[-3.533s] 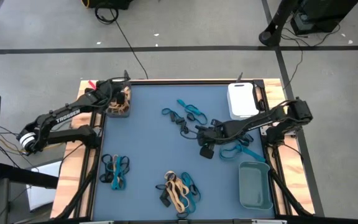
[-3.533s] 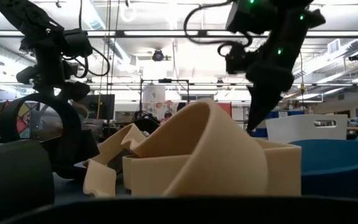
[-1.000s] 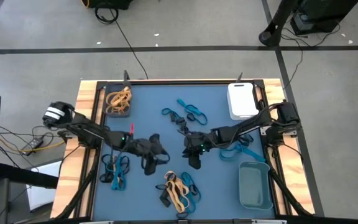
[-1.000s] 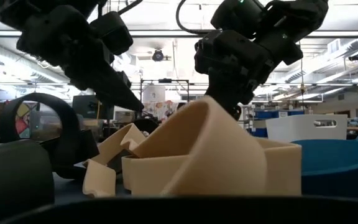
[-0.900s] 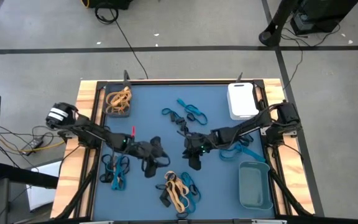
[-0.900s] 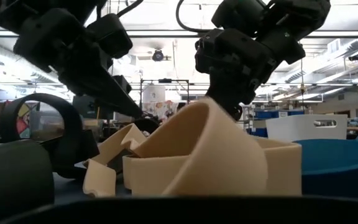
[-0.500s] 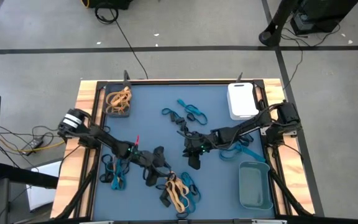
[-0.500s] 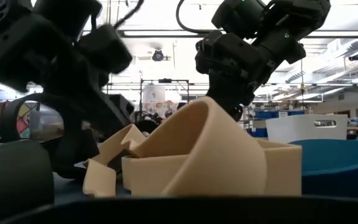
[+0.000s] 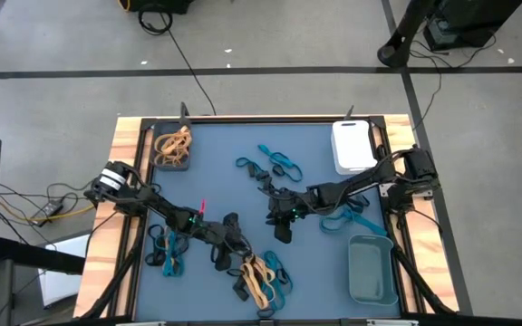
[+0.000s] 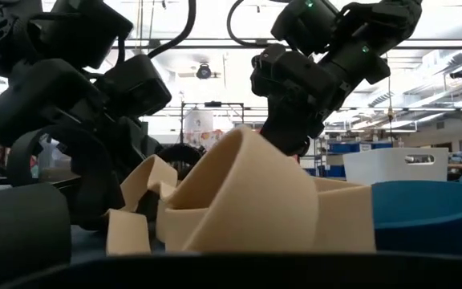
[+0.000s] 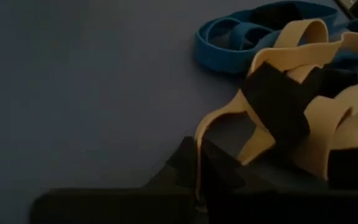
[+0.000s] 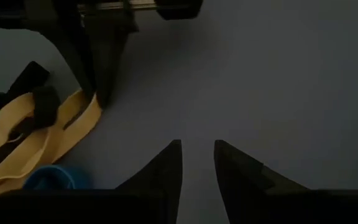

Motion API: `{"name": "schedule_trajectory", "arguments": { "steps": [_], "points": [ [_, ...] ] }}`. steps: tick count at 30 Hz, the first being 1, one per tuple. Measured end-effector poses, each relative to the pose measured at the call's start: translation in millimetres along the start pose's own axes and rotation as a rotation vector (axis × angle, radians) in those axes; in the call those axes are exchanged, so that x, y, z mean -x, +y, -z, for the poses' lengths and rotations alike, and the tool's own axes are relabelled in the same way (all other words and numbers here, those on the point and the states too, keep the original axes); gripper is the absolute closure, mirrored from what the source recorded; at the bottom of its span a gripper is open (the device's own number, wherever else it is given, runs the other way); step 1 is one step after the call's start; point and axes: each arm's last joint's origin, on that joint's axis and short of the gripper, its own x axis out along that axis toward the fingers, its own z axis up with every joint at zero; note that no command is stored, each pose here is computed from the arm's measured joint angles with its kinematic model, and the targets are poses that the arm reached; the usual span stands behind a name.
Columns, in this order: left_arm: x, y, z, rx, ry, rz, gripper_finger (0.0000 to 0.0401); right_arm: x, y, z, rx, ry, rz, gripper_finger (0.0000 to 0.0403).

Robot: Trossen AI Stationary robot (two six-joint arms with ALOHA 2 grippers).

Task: Sort rubber bands into baskets
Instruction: Put the yellow rubber band into the black bin

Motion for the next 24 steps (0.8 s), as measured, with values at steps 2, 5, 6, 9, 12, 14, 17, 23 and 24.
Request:
{"name": "schedule_trajectory", "arguments": {
  "steps": [2,5,6,9,12,14,17,23,24],
  "points": [
    [4.3,1.8,-2.3,0.028,0.014,-0.021,0.0388,0.0,-0.4,0.4,0.003,0.005,0.003,0.0300],
    [15.1,5.0,-9.3,0.059,0.022,-0.085,0.0387,0.1,-0.3,0.7,0.005,0.008,0.002,0.0307],
    [19.3,5.8,-12.3,0.061,0.018,-0.105,0.0389,0.1,-0.3,0.6,0.009,0.007,0.003,0.0309],
    [35.1,7.3,-22.8,0.064,0.008,-0.153,0.0395,0.1,-0.4,0.6,0.016,0.007,0.005,0.0314],
    [55.0,9.2,-37.4,0.072,-0.037,-0.189,0.0396,0.1,-0.8,0.4,0.019,0.001,0.018,0.0317],
    [69.5,11.0,-46.7,0.066,-0.073,-0.221,0.0396,0.1,-1.2,0.4,0.022,-0.002,0.031,0.0318],
    [93.3,16.0,-56.9,0.069,-0.119,-0.316,0.0396,0.1,-1.6,0.1,0.029,-0.009,0.046,0.0319],
    [140.7,29.5,-66.9,0.072,-0.218,-0.620,0.0396,0.0,-0.2,0.7,0.034,-0.011,0.051,0.0319],
    [147.6,31.6,-67.6,0.075,-0.236,-0.676,0.0396,-0.1,-0.3,0.8,0.037,-0.010,0.051,0.0320]
  ]
}}
